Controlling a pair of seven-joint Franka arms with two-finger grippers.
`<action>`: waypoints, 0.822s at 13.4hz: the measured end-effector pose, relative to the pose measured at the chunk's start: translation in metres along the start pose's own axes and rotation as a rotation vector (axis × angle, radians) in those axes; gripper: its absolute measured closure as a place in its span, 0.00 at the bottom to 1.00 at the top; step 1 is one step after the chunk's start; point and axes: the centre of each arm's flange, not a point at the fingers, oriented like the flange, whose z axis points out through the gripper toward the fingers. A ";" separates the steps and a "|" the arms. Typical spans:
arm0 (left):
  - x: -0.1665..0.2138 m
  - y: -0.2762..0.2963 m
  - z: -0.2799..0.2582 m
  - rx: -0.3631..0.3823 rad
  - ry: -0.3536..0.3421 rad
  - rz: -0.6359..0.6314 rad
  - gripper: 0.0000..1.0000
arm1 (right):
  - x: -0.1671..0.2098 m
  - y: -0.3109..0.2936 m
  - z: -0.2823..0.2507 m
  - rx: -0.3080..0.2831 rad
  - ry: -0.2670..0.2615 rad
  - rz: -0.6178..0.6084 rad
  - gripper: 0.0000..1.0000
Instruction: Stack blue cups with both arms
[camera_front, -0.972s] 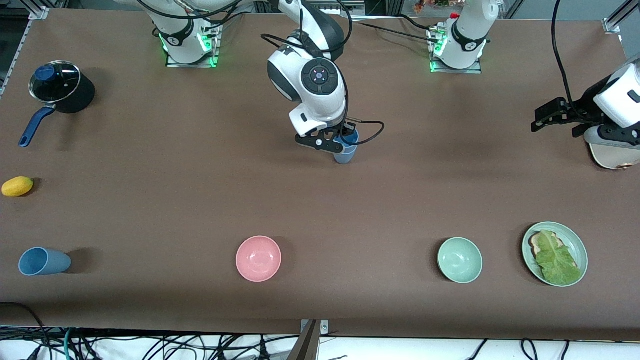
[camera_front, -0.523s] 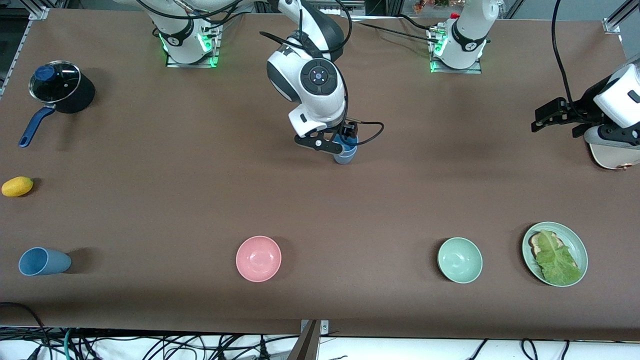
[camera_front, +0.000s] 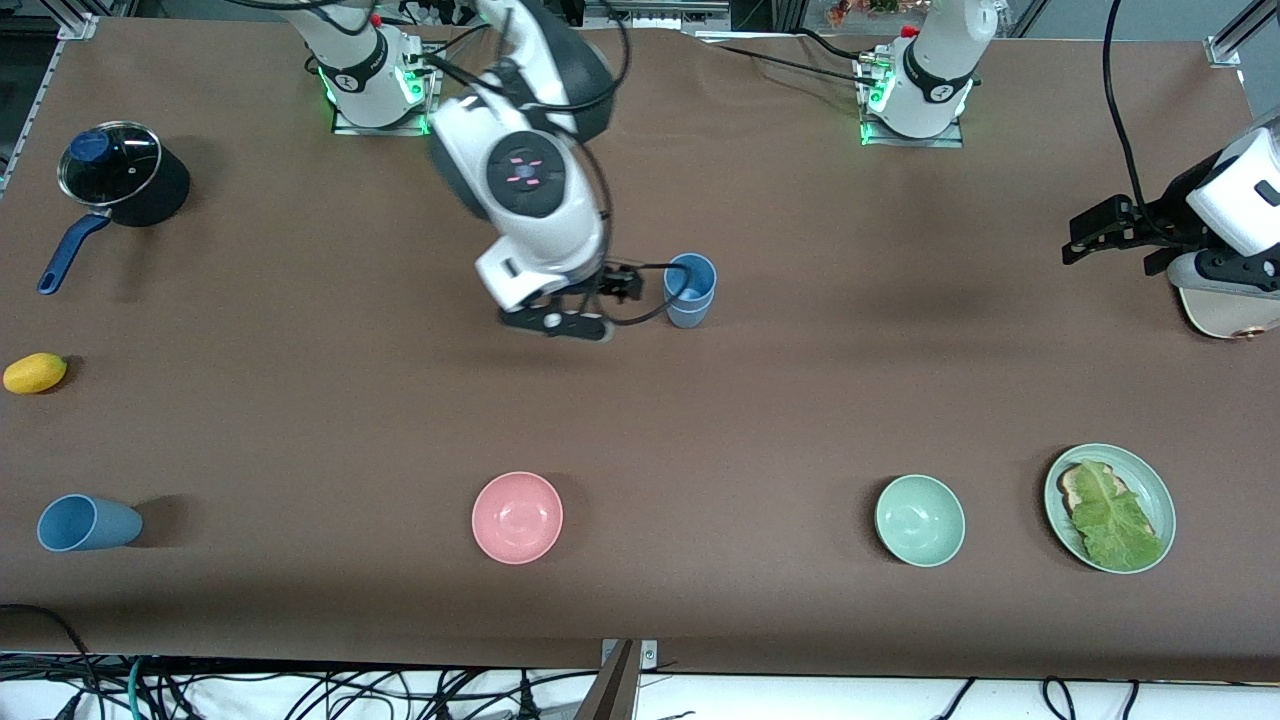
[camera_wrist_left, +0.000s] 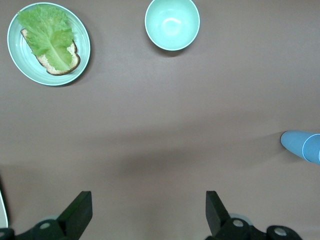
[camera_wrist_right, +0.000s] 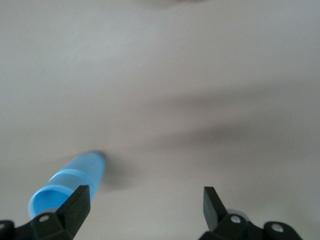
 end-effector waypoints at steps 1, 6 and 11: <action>0.000 0.000 0.000 0.000 0.000 0.000 0.00 | 0.019 0.027 -0.009 -0.020 0.008 -0.001 0.00; 0.000 0.000 0.000 0.000 0.000 -0.001 0.00 | 0.085 0.131 -0.025 -0.102 0.018 -0.017 0.00; -0.001 0.000 0.001 -0.001 -0.008 -0.001 0.00 | 0.088 0.145 -0.026 -0.126 -0.012 -0.026 0.00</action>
